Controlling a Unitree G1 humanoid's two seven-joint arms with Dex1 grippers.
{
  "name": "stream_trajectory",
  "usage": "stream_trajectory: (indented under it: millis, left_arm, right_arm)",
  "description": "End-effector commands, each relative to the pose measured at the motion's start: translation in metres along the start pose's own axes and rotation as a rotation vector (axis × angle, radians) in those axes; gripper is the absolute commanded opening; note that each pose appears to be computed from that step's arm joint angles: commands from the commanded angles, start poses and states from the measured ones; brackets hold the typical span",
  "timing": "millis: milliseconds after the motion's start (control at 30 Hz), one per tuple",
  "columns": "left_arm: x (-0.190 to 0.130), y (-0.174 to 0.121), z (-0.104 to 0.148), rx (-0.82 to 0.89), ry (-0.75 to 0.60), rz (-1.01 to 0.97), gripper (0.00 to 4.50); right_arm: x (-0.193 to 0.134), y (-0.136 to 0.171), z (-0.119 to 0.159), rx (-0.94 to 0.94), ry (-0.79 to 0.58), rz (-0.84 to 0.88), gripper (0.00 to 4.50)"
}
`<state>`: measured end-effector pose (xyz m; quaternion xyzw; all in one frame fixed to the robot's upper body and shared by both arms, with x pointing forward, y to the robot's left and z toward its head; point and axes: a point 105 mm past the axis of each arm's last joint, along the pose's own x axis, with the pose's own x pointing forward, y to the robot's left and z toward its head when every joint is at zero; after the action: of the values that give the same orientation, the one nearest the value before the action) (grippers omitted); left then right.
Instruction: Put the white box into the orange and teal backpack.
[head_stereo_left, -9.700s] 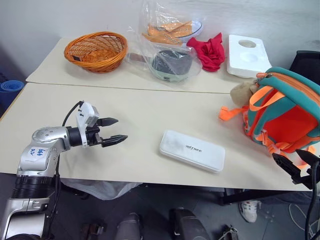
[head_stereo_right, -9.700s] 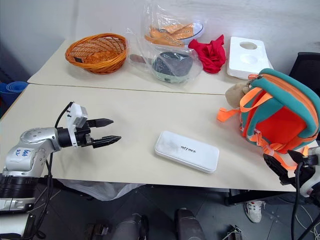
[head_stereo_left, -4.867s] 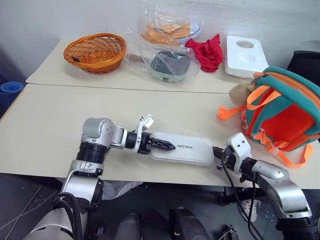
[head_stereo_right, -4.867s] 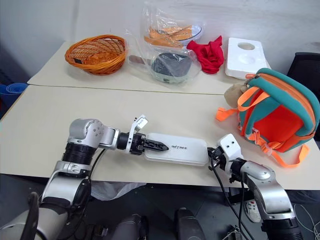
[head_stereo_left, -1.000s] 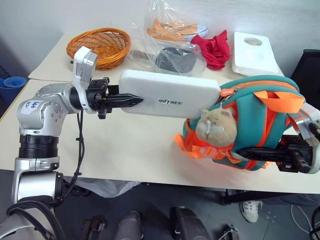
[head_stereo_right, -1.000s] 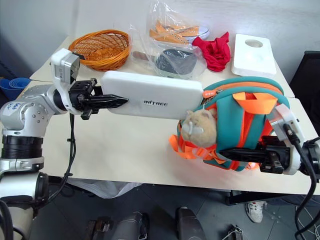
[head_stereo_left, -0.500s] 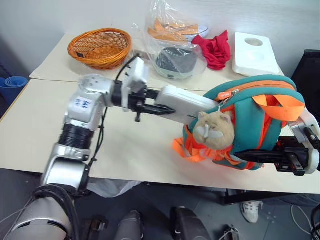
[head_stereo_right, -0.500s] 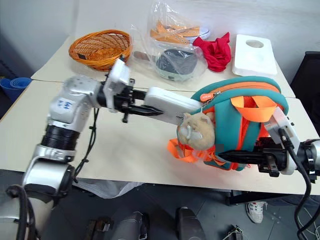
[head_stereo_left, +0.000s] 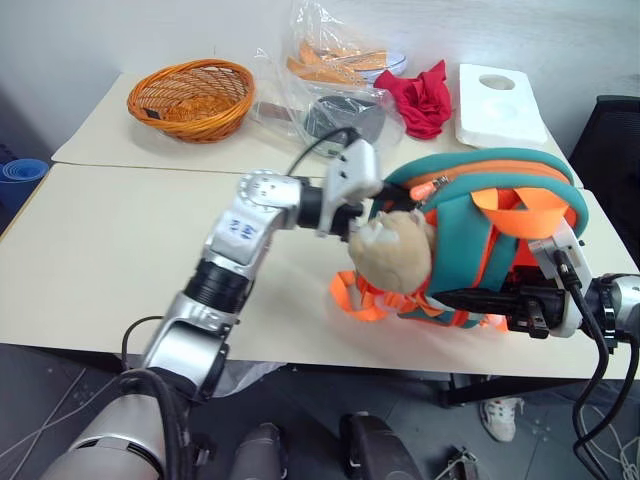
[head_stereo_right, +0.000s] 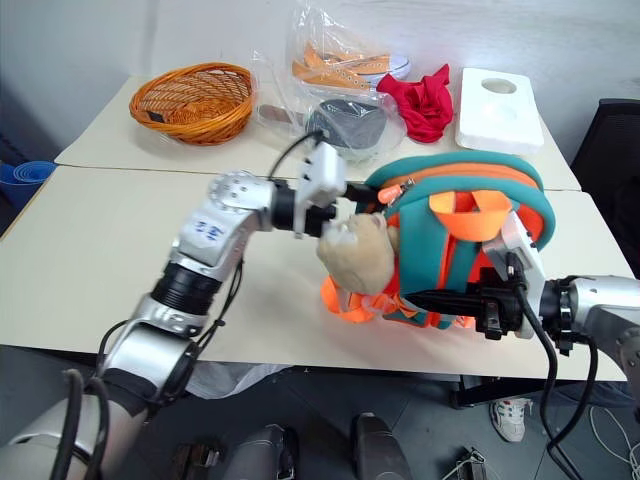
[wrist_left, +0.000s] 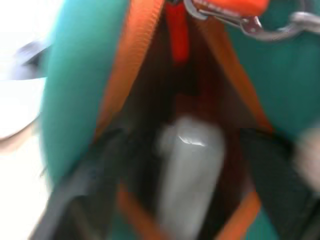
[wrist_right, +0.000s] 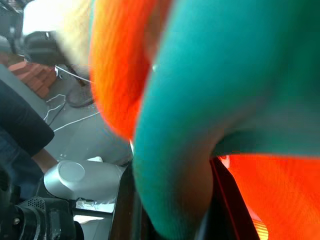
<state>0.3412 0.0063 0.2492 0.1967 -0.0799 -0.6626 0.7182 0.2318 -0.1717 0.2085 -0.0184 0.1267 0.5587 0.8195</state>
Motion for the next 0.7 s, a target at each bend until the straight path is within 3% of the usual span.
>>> stream_trajectory:
  millis: [33,100,200,300,433,533,700]
  left_arm:
    - [-0.064,-0.011,0.025,-0.068,-0.094,-0.073,4.40]
    - [-0.089,-0.022,0.036,-0.115,-0.122,-0.125,4.40]
    - [-0.095,-0.029,0.053,-0.143,-0.171,-0.132,4.40]
    - [-0.073,-0.032,0.060,-0.108,-0.190,-0.107,4.40]
    - [-0.035,-0.045,0.045,-0.054,-0.113,-0.115,4.40]
    - [-0.020,-0.041,0.030,0.019,-0.038,-0.064,4.40]
    - [-0.009,-0.037,0.031,0.003,-0.080,-0.025,4.40]
  right_arm:
    - [-0.001,0.009,0.008,-0.035,-0.041,-0.012,0.00]
    - [0.000,0.011,0.007,-0.030,-0.048,-0.019,0.00]
    - [0.002,0.013,0.007,-0.025,-0.055,-0.016,0.00]
    - [0.004,0.011,0.008,-0.024,-0.059,-0.019,0.00]
    - [0.007,0.007,0.012,-0.026,-0.070,-0.028,0.00]
    - [0.009,0.009,0.015,-0.028,-0.081,-0.017,0.00]
    - [0.011,0.013,0.015,-0.021,-0.092,-0.013,0.00]
